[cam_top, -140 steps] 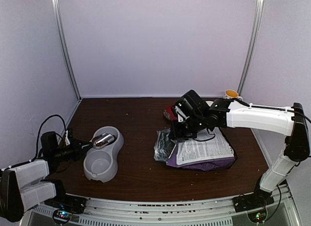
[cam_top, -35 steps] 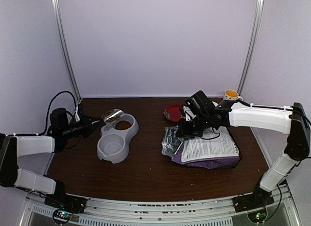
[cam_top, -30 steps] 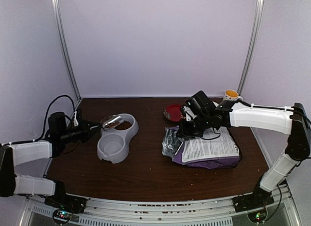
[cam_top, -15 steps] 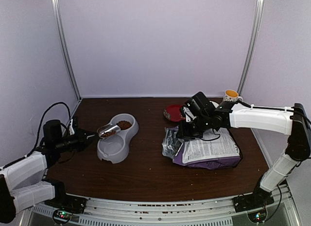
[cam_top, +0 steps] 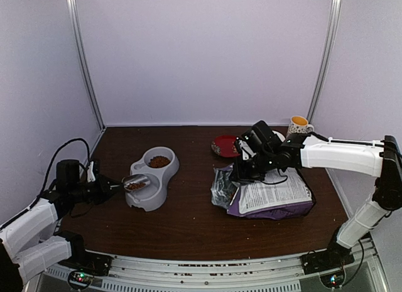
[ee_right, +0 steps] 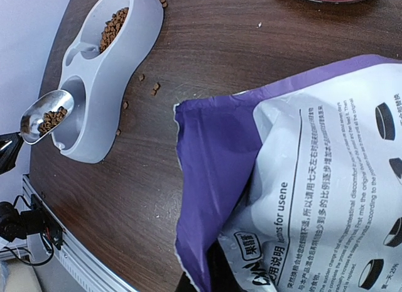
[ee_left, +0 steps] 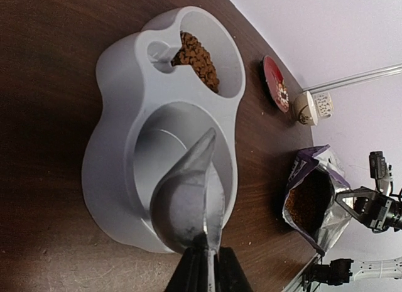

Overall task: Serve the pet food
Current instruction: Place the pet food in the pet food bowl.

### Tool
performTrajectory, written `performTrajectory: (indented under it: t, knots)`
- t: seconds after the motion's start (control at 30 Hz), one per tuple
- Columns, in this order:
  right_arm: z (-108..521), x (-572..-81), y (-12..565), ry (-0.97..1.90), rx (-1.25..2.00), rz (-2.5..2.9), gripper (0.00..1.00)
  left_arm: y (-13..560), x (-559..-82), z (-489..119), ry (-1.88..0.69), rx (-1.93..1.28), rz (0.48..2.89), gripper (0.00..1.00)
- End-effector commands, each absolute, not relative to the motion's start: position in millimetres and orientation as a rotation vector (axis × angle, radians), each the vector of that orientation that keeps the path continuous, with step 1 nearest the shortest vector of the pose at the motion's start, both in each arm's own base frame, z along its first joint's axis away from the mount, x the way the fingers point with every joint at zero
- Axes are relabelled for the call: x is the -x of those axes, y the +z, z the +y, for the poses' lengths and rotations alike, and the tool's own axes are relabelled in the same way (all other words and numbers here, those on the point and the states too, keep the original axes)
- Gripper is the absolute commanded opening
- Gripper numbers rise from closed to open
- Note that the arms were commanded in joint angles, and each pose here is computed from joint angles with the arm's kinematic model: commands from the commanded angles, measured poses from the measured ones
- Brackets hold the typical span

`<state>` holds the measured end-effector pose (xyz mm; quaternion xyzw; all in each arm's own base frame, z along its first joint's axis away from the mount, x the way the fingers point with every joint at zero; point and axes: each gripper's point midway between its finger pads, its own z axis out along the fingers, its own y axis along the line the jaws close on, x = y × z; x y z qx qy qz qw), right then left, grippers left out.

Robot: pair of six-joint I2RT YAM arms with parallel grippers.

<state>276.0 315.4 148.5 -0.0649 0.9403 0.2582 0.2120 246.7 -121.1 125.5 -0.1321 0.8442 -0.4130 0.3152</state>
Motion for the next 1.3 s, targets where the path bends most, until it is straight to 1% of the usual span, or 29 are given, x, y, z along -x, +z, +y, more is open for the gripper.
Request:
performTrajectory:
  t: [0.0, 0.13, 0.27, 0.33, 0.57, 1.27]
  knots:
    - [306.1, -271.5, 149.3, 0.679, 0.148, 2.618, 0.00, 142.5, -250.4, -113.6, -0.980, 0.272, 2.206, 0.00]
    - [308.5, -271.9, 149.6, 0.679, 0.152, 2.620, 0.00, 141.4, -246.3, -105.5, -0.881, 0.246, 2.252, 0.00]
    - [312.5, -272.9, 151.3, 0.683, 0.158, 2.621, 0.00, 136.2, -242.9, -101.9, -0.836, 0.237, 2.290, 0.00]
    - [315.0, -274.0, 153.5, 0.686, 0.161, 2.618, 0.00, 135.5, -242.1, -102.5, -0.829, 0.232, 2.296, 0.00]
    - [321.2, -274.1, 154.6, 0.685, 0.177, 2.622, 0.00, 135.0, -238.7, -108.3, -0.689, 0.168, 2.368, 0.00]
    - [323.5, -270.9, 157.2, 0.682, 0.184, 2.621, 0.00, 149.5, -239.6, -113.1, -0.400, 0.016, 2.434, 0.00]
